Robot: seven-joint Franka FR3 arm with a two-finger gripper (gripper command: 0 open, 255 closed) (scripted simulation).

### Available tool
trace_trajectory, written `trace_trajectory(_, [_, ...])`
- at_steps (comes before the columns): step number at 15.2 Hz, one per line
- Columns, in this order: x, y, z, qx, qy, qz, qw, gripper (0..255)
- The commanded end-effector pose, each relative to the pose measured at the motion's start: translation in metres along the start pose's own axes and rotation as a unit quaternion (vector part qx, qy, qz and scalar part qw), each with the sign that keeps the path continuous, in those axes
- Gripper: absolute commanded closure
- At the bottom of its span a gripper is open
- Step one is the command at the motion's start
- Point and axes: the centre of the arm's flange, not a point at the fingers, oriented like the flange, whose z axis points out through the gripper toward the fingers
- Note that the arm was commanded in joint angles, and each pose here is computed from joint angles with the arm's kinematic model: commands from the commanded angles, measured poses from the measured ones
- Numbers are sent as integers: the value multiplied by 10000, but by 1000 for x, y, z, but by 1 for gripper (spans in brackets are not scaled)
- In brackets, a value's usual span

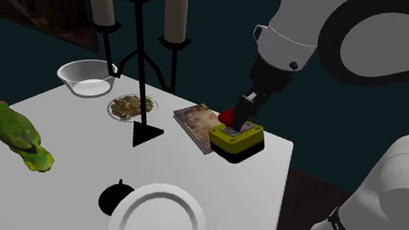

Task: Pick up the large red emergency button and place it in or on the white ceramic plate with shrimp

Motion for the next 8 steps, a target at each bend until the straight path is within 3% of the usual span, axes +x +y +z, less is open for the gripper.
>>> trace_trajectory(1, [28,1,3,6,8,0,10000,255])
trace_trajectory(8, [120,2,12,6,8,0,10000,255])
